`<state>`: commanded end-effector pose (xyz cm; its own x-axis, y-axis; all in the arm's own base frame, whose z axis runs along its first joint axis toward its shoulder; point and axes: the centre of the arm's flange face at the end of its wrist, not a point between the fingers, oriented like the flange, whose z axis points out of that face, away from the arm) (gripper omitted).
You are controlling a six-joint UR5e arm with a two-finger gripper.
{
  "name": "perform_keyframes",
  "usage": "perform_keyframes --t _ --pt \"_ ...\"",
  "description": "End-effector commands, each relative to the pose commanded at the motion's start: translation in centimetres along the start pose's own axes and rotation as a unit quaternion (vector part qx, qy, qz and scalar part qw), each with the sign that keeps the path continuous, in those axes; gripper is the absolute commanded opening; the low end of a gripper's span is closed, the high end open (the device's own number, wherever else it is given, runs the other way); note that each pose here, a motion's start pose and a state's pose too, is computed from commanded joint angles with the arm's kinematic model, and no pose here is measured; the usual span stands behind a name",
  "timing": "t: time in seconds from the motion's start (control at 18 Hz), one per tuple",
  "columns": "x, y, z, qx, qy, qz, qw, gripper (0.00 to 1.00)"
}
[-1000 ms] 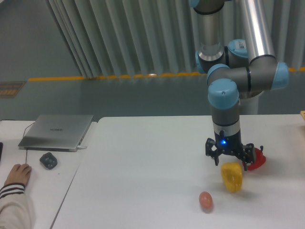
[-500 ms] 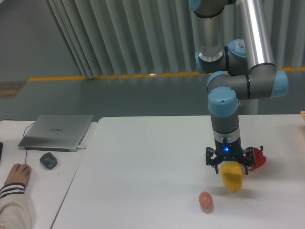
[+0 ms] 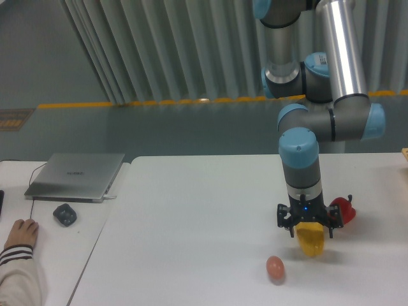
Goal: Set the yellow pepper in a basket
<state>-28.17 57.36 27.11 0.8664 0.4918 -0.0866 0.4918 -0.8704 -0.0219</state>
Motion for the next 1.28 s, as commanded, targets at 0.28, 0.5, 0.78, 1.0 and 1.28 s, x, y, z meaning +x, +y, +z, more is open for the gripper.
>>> perform_keyframes --t 0.28,0.5,0.78,1.0,1.28 --pt "0.1 -0.2 -0.5 0.006 0.002 0.002 1.0000 0.35" --pt "-0.1 -0.3 -1.5 0.014 0.001 0.002 0.9999 0.27" --pt "-0.9 0.1 -5.8 0.050 -0.001 0.018 0.9986 0.26" --pt "-5.1 1.2 -8.9 0.070 -0.003 0.047 0.9964 0.26" --pt "-12.0 3.7 -12.5 0.087 -0.010 0.109 0.9902 0.26"
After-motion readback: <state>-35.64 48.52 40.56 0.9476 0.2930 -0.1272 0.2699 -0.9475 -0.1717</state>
